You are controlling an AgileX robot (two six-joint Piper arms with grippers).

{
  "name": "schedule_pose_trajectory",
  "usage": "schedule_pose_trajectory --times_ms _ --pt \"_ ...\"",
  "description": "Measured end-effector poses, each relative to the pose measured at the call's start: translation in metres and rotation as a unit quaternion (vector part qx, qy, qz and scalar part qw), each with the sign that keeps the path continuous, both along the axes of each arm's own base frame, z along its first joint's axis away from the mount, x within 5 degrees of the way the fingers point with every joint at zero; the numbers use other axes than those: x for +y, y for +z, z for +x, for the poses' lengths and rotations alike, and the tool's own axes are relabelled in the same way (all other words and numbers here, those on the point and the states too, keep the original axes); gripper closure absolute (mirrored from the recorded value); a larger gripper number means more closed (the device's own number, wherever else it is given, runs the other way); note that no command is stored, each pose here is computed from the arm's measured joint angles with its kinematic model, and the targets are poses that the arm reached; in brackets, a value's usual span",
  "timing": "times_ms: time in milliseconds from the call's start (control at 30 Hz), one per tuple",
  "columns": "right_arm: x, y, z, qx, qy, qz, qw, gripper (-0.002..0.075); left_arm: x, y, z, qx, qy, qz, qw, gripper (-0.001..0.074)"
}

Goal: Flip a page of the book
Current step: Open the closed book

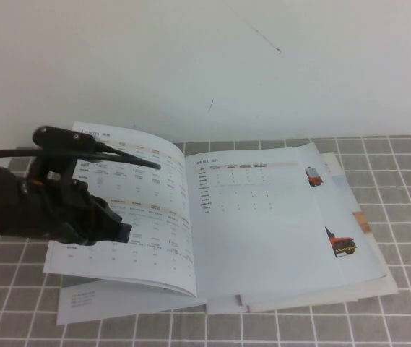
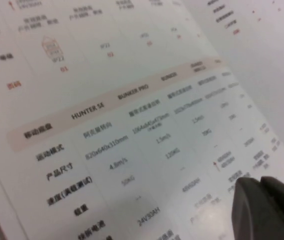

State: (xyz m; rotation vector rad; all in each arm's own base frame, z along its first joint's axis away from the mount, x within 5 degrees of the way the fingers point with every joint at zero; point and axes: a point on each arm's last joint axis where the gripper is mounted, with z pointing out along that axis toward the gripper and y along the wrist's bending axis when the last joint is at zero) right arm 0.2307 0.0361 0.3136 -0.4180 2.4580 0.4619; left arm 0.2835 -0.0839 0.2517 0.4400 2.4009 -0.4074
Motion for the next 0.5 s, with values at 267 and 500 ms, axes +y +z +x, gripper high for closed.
schedule_pose_trajectory --times_ms 267,500 --pt "0.056 -0.037 0.036 0.011 0.091 -0.014 0.996 0.0438 -0.005 -0.034 0.030 0.043 -0.010 0.027 0.999 0.0738" --pt "0.086 -0.079 0.073 0.041 0.105 -0.028 0.993 0.0418 -0.007 -0.070 0.045 0.089 -0.012 0.041 0.995 0.0738"
